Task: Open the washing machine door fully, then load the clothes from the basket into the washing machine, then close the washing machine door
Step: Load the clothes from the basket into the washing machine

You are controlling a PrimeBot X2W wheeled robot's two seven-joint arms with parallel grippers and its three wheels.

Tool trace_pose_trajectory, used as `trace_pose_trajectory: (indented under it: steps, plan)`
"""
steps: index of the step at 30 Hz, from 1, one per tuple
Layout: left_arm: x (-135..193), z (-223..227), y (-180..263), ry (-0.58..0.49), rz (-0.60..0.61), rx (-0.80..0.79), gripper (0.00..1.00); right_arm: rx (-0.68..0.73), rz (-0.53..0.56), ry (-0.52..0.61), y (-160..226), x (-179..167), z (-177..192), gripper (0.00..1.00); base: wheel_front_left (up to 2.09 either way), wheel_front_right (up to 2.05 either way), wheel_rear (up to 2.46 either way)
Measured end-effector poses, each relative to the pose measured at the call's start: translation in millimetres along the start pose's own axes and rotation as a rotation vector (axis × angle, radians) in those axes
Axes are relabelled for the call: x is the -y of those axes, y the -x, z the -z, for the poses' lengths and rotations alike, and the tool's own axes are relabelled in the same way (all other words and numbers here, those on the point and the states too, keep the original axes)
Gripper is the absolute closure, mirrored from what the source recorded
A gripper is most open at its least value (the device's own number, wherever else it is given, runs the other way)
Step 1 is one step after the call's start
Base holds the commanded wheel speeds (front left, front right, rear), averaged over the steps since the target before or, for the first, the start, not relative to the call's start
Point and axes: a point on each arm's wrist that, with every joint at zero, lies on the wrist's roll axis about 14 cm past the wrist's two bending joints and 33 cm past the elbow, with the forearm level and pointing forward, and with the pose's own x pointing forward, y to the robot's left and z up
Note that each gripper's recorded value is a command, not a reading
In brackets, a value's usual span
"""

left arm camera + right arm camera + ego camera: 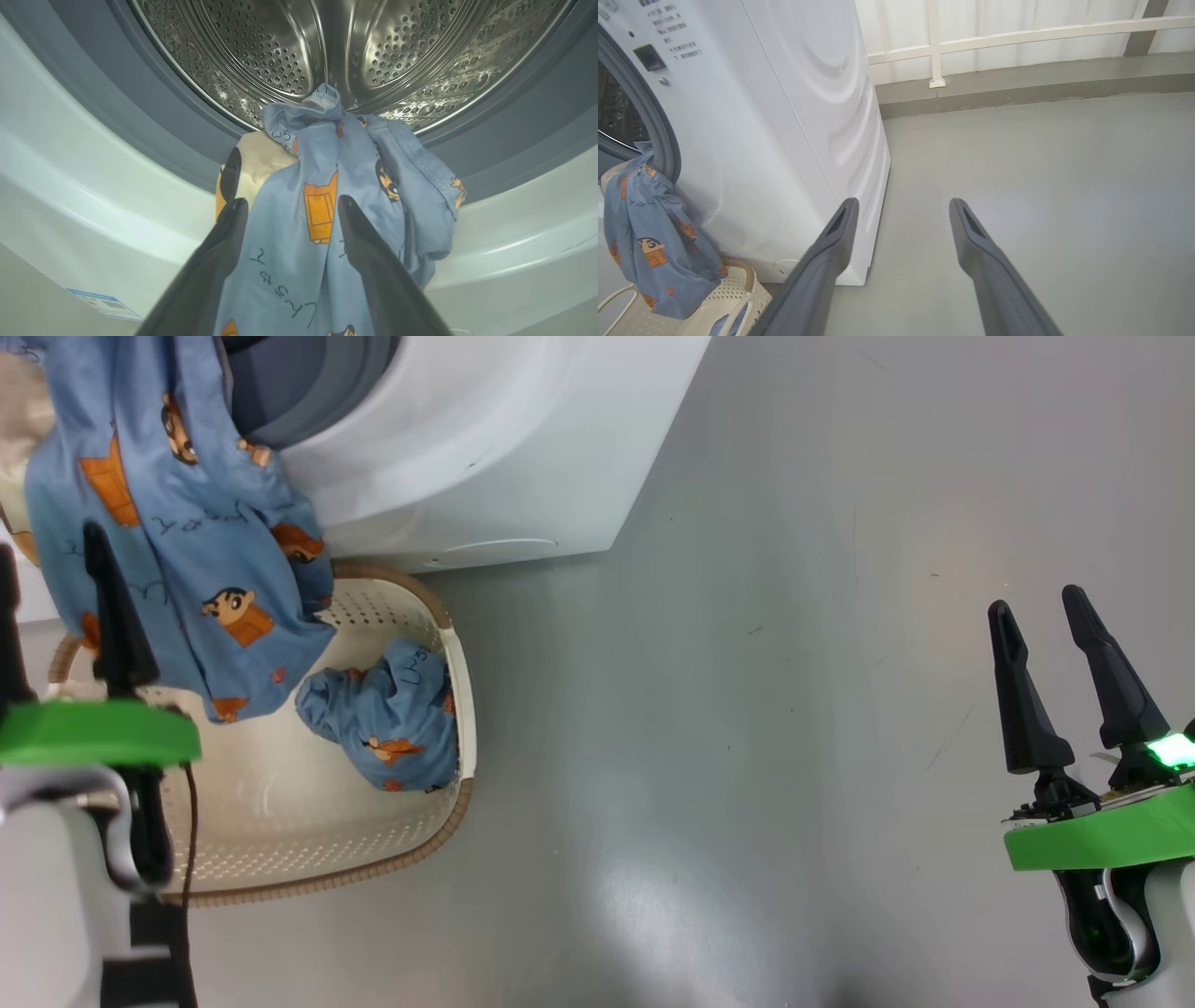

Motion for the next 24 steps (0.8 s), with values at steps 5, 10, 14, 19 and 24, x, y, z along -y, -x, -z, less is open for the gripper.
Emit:
trace_pose_trajectory:
  steps: [5, 10, 14, 19, 24]
  plan:
    - [-5, 7, 18, -0.010, -0.013, -0.011, 0.00, -0.007, 0.002, 0.001, 0, 1, 3, 0.00, 0.00, 0.00, 0.00]
    - [-5, 14, 38, 0.008, -0.031, -0.031, 0.00, 0.008, 0.002, 0.006, -3, 2, -3, 0.00, 0.00, 0.00, 0.00]
    - [-5, 22, 55, 0.016, -0.047, -0.058, 0.00, 0.011, 0.005, 0.010, -2, 3, -5, 0.00, 0.00, 0.00, 0.00]
    - [-1, 21, 58, 0.023, -0.048, -0.058, 0.00, 0.008, 0.002, 0.008, -3, 2, -3, 0.00, 0.00, 0.00, 0.00]
    - [-2, 33, 61, 0.035, -0.056, -0.095, 0.00, 0.001, -0.007, 0.005, -2, -1, -1, 0.00, 0.00, 0.00, 0.00]
